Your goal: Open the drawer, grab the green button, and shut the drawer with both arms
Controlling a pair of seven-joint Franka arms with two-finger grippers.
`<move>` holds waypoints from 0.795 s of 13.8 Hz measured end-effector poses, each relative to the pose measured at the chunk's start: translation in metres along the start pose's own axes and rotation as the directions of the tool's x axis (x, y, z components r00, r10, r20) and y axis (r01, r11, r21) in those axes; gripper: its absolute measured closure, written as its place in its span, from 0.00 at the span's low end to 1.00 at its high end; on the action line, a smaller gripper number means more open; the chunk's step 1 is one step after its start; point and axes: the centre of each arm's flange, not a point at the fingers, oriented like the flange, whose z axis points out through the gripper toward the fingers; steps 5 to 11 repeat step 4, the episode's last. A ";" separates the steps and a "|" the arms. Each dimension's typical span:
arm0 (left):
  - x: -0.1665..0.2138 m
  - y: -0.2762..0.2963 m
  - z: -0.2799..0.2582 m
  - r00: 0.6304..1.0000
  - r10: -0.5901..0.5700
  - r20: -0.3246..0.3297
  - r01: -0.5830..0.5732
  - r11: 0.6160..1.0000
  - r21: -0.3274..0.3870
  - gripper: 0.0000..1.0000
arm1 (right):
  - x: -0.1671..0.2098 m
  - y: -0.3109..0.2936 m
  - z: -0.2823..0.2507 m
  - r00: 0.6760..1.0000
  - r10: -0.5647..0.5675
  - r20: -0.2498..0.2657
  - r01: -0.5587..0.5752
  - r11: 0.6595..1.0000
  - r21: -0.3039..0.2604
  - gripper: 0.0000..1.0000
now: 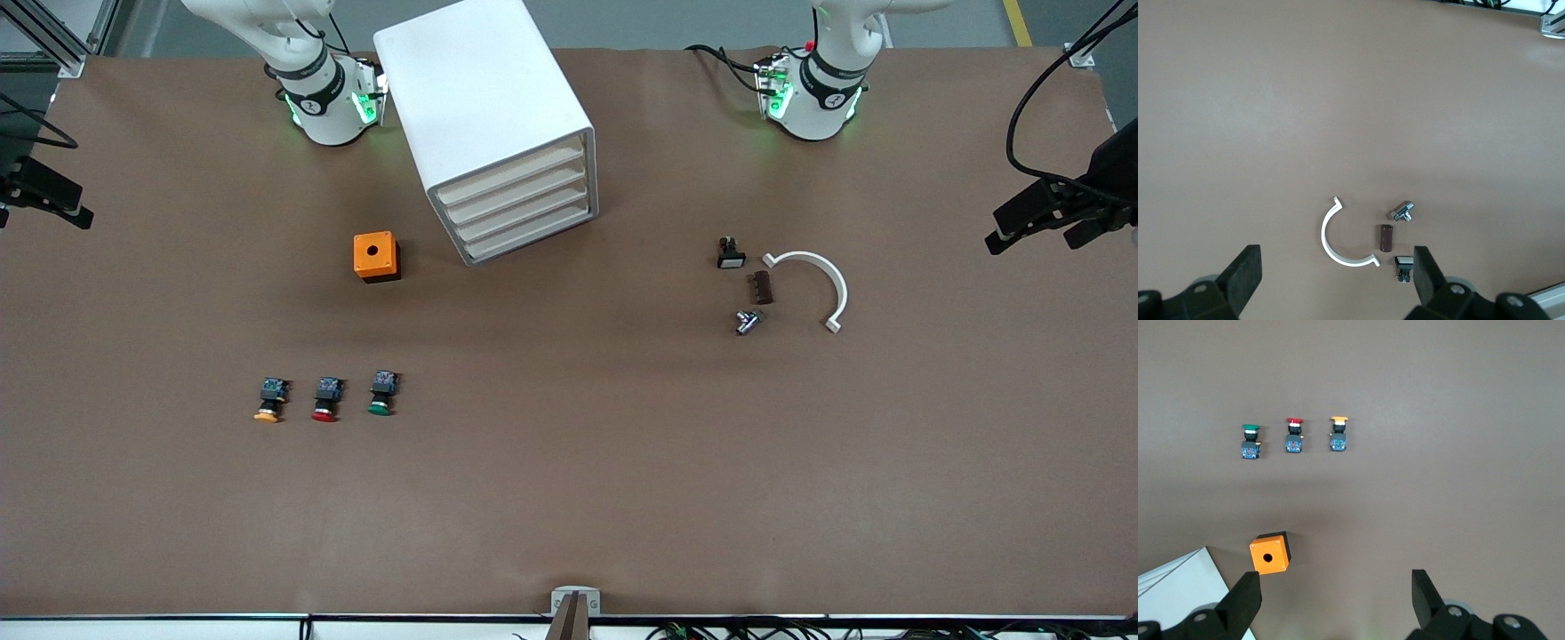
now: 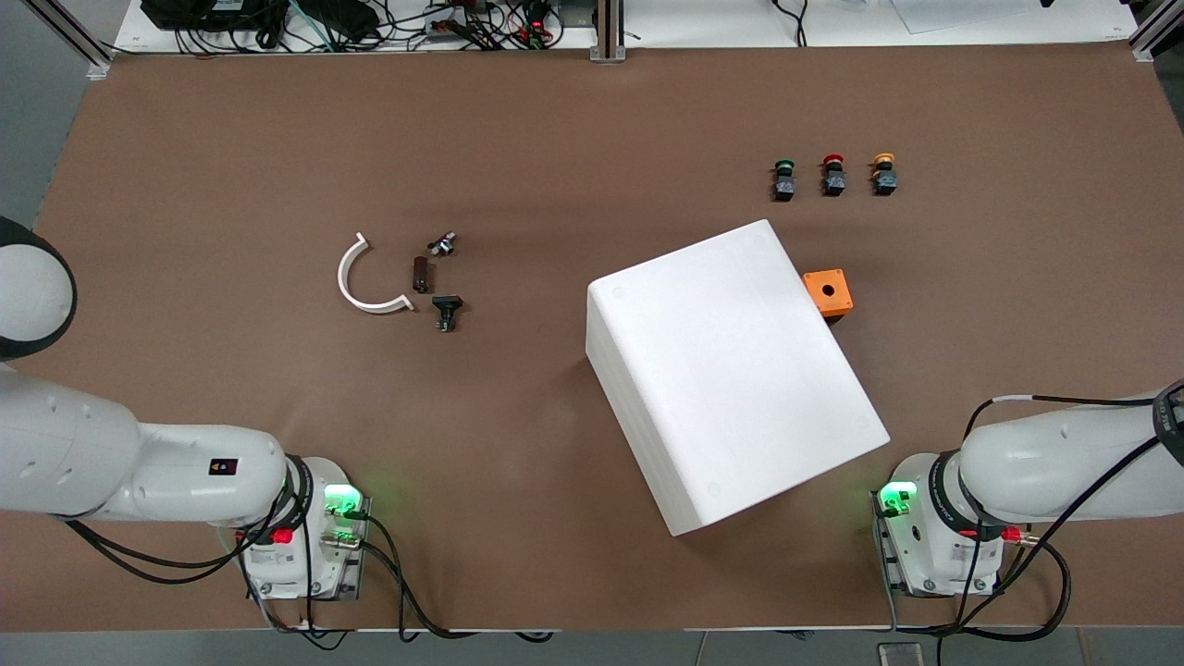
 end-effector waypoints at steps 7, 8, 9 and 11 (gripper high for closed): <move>0.000 0.000 0.000 1.000 0.000 0.000 0.000 1.000 0.000 0.00 | -0.020 -0.003 0.004 1.000 -0.007 0.014 0.007 1.000 0.007 0.00; 0.000 0.000 0.000 1.000 0.000 0.000 0.000 1.000 0.000 0.00 | -0.020 -0.003 0.004 1.000 -0.007 0.014 0.007 1.000 0.007 0.00; 0.000 0.000 0.000 1.000 0.000 0.000 0.000 1.000 0.000 0.00 | -0.020 -0.003 0.004 1.000 -0.007 0.014 0.007 1.000 0.007 0.00; 0.000 0.000 0.000 1.000 0.000 0.000 0.000 1.000 0.000 0.00 | -0.020 -0.003 0.004 1.000 -0.007 0.014 0.007 1.000 0.007 0.00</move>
